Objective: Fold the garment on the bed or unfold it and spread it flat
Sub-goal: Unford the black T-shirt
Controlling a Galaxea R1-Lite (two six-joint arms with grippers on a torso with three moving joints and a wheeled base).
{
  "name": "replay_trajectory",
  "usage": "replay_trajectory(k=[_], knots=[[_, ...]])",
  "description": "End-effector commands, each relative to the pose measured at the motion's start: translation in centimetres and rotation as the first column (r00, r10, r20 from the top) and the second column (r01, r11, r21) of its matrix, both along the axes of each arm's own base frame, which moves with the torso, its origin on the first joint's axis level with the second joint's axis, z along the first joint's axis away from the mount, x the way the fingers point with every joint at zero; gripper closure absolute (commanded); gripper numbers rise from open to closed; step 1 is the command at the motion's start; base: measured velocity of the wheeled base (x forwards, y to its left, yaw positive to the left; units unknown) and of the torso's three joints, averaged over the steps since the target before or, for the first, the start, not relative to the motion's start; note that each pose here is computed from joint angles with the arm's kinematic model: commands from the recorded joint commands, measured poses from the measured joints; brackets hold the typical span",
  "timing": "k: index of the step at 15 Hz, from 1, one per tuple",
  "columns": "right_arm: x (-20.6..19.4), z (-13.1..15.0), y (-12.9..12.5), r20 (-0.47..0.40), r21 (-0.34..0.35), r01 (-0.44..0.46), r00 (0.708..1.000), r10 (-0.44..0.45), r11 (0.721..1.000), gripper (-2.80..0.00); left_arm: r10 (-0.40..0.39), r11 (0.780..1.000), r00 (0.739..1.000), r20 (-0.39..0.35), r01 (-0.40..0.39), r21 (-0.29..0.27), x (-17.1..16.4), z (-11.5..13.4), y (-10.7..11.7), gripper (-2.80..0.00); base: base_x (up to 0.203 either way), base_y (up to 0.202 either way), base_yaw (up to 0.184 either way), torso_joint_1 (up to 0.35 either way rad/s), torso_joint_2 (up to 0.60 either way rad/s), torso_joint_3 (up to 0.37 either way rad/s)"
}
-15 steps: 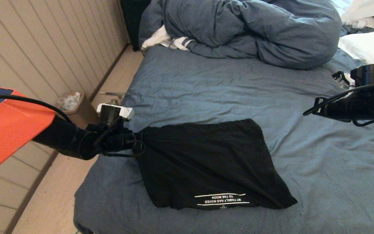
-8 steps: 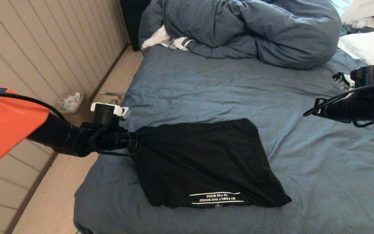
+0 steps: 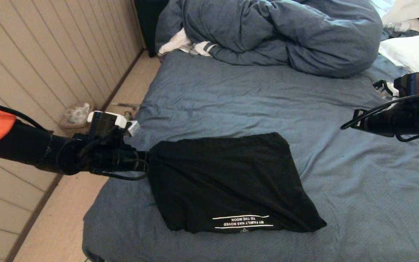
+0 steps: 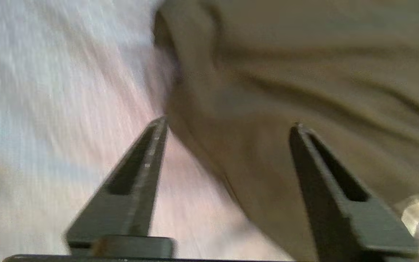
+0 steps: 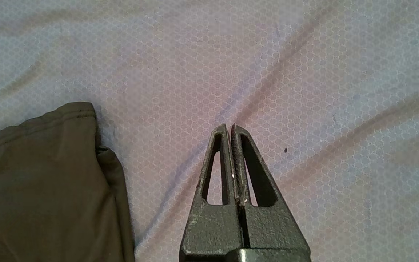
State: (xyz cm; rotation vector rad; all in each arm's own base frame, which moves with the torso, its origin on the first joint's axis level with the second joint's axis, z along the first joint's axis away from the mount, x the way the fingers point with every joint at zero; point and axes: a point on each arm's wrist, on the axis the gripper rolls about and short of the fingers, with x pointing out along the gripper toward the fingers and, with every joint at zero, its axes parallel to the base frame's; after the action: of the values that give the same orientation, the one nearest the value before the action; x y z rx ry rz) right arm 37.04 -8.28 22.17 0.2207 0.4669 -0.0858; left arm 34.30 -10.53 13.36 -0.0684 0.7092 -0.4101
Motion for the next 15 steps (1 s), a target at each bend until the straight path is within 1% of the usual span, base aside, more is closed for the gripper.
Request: replay_trajectory(k=[1,3,4,6,7,8,10,12,14,15], knots=[[-0.1,0.1,0.0,0.002,0.002,-0.001,1.0,0.001,1.0,0.0,-0.007,1.0,0.999,0.047,0.008,-0.02,-2.6,2.5,0.7,-2.8,0.0,0.0,0.0,0.0,0.0,0.0],[-0.2,0.1,0.2,0.001,0.004,-0.005,1.0,0.005,1.0,0.0,-0.019,0.999,0.998,0.055,0.02,-0.027,-5.0,3.5,1.1,-2.8,0.0,0.0,0.0,0.0,0.0,0.0],[-0.2,0.1,0.2,0.0,0.004,-0.005,1.0,0.005,1.0,0.0,-0.021,0.999,0.998,0.055,0.022,-0.028,-6.0,3.8,1.4,0.0,0.0,0.0,0.0,0.0,0.0,0.0],[-0.2,-0.1,0.5,-0.008,0.006,-0.012,1.0,0.012,1.0,0.0,-0.024,0.999,1.0,0.019,0.025,-0.027,-7.8,4.2,1.8,0.0,0.0,0.0,0.0,0.0,0.0,0.0],[-0.2,-0.3,0.6,-0.013,0.007,-0.015,1.0,0.015,1.0,0.0,-0.014,0.998,1.0,0.003,0.014,-0.055,-7.9,4.4,1.6,0.0,0.0,0.0,0.0,0.0,0.0,0.0],[-0.1,-0.5,0.9,-0.019,0.01,-0.021,1.0,0.021,1.0,0.0,-0.006,0.996,1.0,0.008,0.007,-0.085,-7.5,4.9,1.2,0.0,0.0,0.0,0.0,0.0,0.0,0.0],[0.1,-1.2,2.3,-0.042,0.015,-0.059,0.997,0.06,0.998,0.0,0.006,0.994,1.0,0.014,-0.004,-0.113,-5.7,5.2,0.4,0.0,0.0,0.0,0.0,0.0,0.0,0.0],[0.5,-1.4,4.3,-0.046,0.012,-0.116,0.992,0.117,0.993,0.0,0.02,0.99,1.0,0.019,-0.017,-0.142,-3.2,5.4,-0.8,0.0,0.0,0.0,0.0,0.0,0.0,0.0],[2.1,-1.7,6.9,-0.04,0.005,-0.187,0.982,0.187,0.982,0.0,0.041,0.985,0.999,0.01,-0.039,-0.17,-0.5,4.9,-2.0,0.0,0.0,0.0,0.0,0.0,0.0,0.0],[3.2,-2.1,8.1,-0.037,0.004,-0.214,0.976,0.214,0.977,0.0,0.052,0.983,0.999,0.002,-0.051,-0.174,0.8,4.3,-2.5,0.0,0.0,0.0,0.0,0.0,0.0,0.0]])
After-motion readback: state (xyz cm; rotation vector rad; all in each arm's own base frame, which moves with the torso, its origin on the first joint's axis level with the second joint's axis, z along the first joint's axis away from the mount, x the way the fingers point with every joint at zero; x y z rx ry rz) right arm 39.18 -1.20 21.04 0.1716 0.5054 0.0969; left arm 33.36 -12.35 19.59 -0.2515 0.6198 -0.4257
